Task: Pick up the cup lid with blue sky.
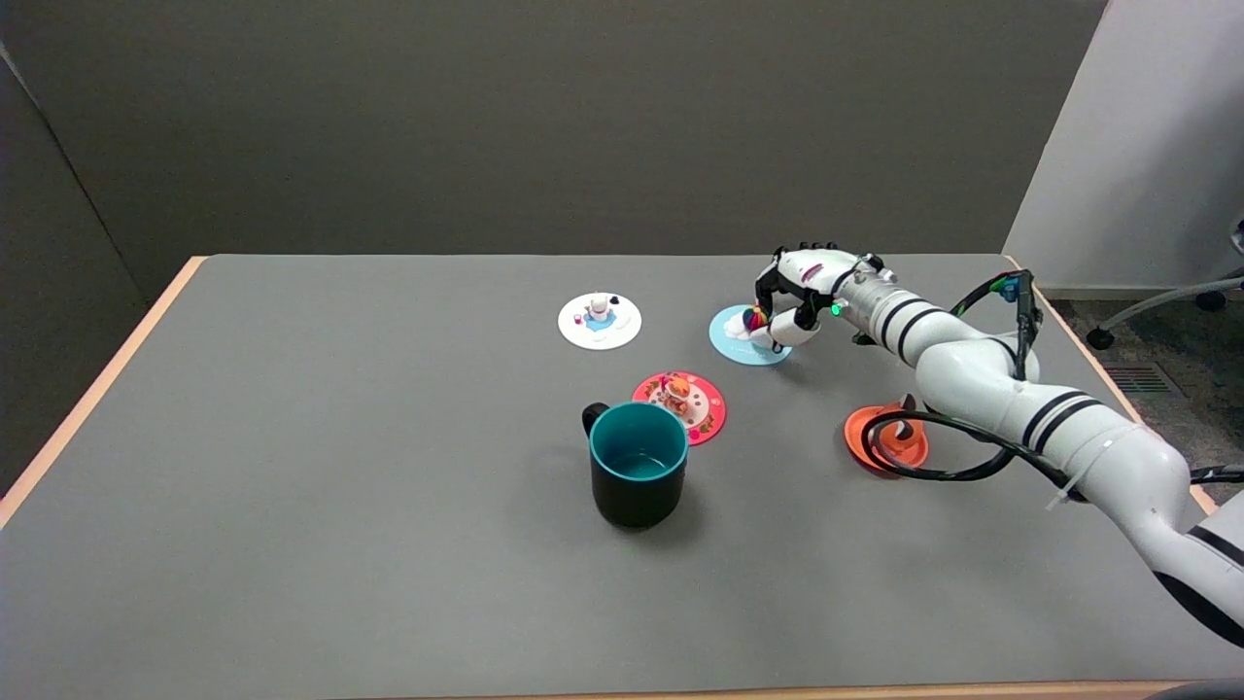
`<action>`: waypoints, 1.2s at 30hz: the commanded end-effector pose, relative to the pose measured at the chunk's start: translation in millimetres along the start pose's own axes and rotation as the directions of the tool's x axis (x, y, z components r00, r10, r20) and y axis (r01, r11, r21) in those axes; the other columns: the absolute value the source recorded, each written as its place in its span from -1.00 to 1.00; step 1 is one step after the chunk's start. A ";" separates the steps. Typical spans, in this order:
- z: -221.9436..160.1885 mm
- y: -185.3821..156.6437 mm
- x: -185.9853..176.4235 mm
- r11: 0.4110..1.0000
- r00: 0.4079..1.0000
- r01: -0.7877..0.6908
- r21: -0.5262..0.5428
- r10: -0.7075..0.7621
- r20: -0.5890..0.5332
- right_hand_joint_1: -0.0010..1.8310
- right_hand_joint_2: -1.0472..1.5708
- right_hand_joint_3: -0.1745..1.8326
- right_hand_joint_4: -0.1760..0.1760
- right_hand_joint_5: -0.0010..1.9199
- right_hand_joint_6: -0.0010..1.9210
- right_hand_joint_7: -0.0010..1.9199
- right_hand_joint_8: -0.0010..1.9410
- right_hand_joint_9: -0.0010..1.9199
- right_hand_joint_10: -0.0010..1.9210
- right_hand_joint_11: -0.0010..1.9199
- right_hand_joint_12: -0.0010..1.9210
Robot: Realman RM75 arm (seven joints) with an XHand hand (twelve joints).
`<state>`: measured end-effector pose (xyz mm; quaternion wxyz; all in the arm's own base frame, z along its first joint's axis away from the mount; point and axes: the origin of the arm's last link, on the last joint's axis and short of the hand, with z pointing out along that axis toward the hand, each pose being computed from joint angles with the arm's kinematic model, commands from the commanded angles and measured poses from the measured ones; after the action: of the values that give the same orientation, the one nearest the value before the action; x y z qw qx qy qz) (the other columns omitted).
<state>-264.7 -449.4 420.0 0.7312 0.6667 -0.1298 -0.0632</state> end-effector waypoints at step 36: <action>-9.1 -12.8 25.6 0.998 0.995 -0.036 0.051 0.040 -0.090 0.04 0.66 -0.62 0.62 -0.20 0.39 -0.72 0.26 -0.58 -0.13 -0.53 -0.63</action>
<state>-246.5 -449.9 413.4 0.7266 0.6765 -0.1163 -0.0276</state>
